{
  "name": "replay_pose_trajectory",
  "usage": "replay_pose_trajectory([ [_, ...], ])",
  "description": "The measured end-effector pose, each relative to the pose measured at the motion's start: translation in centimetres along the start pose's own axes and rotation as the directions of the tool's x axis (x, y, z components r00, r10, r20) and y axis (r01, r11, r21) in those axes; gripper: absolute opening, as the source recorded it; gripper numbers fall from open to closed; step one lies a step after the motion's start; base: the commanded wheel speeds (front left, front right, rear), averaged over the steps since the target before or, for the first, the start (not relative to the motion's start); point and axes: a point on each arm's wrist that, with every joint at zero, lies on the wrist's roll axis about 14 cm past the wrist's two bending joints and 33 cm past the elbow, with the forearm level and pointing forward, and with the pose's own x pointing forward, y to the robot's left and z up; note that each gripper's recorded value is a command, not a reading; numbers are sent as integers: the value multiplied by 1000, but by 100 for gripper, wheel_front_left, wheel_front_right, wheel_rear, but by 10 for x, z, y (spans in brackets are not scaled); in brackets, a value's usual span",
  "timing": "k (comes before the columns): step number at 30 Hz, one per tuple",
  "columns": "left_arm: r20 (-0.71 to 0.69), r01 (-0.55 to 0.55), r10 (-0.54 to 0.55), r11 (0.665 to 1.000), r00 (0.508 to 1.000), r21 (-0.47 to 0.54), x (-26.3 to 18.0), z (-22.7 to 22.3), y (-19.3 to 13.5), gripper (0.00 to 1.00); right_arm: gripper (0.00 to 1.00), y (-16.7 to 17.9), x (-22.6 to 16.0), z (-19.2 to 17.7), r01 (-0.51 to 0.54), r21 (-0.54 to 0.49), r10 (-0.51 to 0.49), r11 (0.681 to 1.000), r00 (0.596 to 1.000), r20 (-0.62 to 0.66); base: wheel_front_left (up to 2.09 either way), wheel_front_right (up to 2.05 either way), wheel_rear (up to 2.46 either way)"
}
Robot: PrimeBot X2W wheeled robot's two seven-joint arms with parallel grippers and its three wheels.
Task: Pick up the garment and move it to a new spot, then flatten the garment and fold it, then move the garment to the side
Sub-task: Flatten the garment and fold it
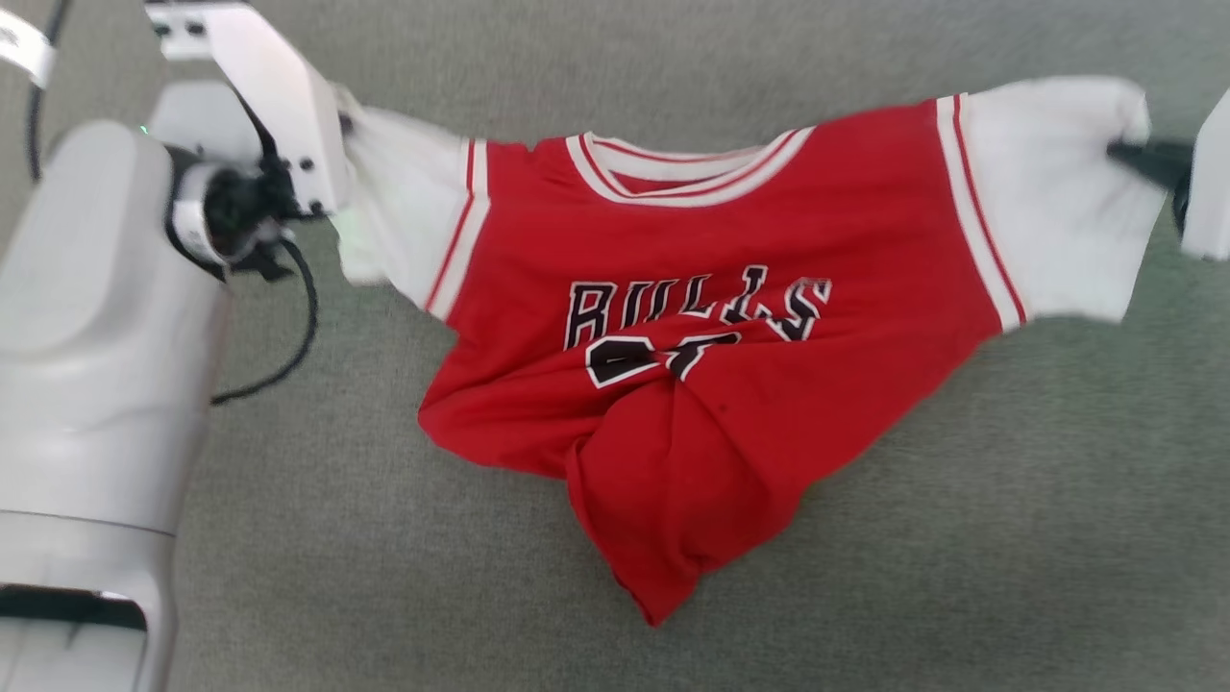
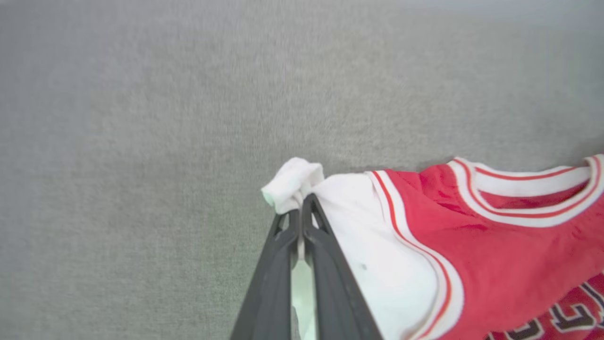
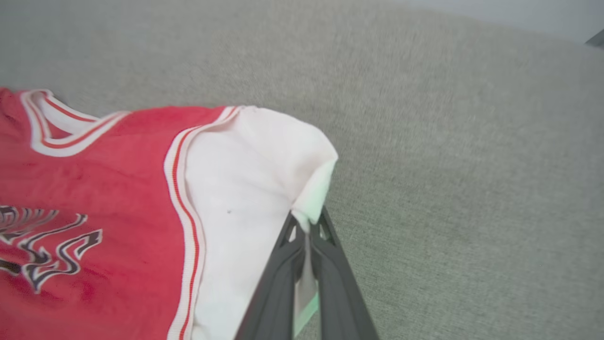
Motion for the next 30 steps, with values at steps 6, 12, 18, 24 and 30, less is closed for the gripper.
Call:
replay_pose_trajectory([
  [6,211,9,-27,996,977,84,-59,70,-12,0,0,11,-66,65,27,-59,-11,998,968,251,0,0,0],
  [12,421,23,-84,989,903,148,-134,132,-31,0,0,35,-143,122,66,-119,0,991,873,487,0,0,0],
  [18,551,42,-134,983,824,177,-196,165,-47,0,0,66,-212,155,62,-153,49,986,771,635,0,0,0],
  [24,621,52,-172,977,764,206,-241,185,-62,0,0,83,-256,167,74,-174,68,982,720,691,0,0,0],
  [30,656,47,-181,975,733,217,-260,198,-67,0,0,83,-271,178,106,-165,46,981,691,721,0,0,0],
])
